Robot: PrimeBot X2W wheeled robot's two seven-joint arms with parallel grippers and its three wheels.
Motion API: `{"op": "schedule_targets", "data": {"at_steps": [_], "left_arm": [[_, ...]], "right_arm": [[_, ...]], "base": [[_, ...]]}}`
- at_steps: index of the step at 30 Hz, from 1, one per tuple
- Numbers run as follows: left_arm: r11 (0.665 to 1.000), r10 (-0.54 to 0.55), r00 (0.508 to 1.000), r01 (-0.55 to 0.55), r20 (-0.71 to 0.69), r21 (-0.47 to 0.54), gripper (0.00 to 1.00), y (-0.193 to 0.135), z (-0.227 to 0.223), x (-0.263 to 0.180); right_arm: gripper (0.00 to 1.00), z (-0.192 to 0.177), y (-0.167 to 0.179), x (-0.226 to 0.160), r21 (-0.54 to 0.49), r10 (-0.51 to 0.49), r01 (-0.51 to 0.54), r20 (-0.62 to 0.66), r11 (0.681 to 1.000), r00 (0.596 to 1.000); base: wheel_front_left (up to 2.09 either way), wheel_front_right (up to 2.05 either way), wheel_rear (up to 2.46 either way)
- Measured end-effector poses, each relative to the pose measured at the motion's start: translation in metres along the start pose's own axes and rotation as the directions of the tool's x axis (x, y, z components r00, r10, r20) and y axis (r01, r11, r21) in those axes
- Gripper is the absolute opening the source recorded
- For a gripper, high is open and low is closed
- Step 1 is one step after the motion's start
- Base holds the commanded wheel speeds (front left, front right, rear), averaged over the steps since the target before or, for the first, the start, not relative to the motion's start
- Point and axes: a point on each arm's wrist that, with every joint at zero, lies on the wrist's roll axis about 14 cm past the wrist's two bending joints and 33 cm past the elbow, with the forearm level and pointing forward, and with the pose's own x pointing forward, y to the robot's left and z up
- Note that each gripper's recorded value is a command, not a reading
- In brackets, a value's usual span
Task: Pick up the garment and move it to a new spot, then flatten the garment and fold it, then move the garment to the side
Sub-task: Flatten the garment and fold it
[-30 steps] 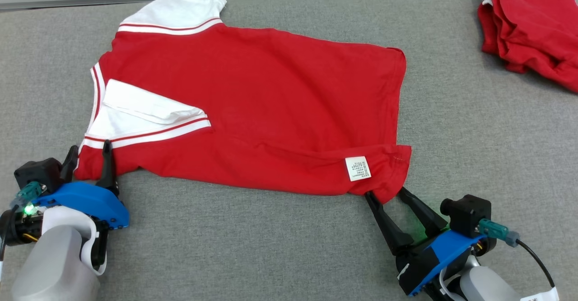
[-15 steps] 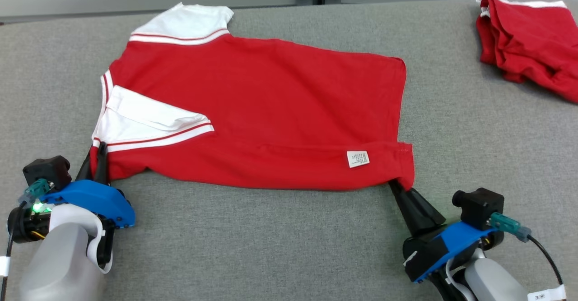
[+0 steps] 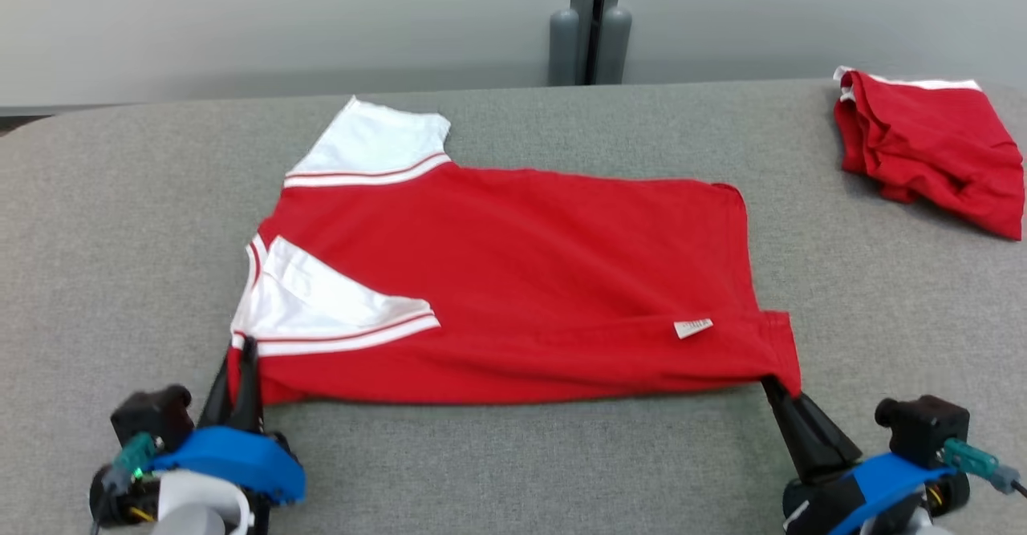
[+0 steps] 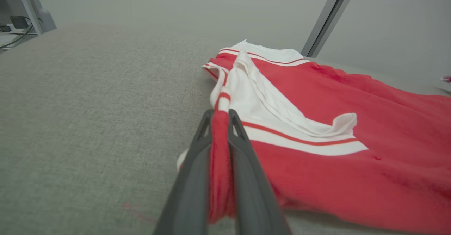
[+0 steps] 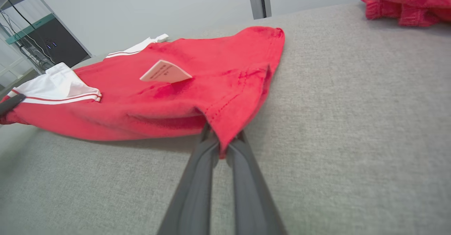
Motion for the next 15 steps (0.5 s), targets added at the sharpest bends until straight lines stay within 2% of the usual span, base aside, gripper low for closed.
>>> {"op": "schedule_targets", "data": {"at_steps": [8,15], "left_arm": [[0.997,0.020,1.000,-0.020,-0.005,-0.070,0.00,-0.012,-0.020,-0.043],[0.994,0.059,0.998,-0.061,-0.024,-0.092,0.00,-0.010,-0.033,-0.070]], "right_arm": [[0.00,-0.010,-0.004,-0.032,0.007,-0.029,0.030,-0.051,1.000,0.998],[0.00,-0.022,-0.012,-0.050,0.009,-0.064,0.066,-0.116,0.998,0.991]], "base": [[0.00,0.00,0.00],[0.00,0.00,0.00]]}}
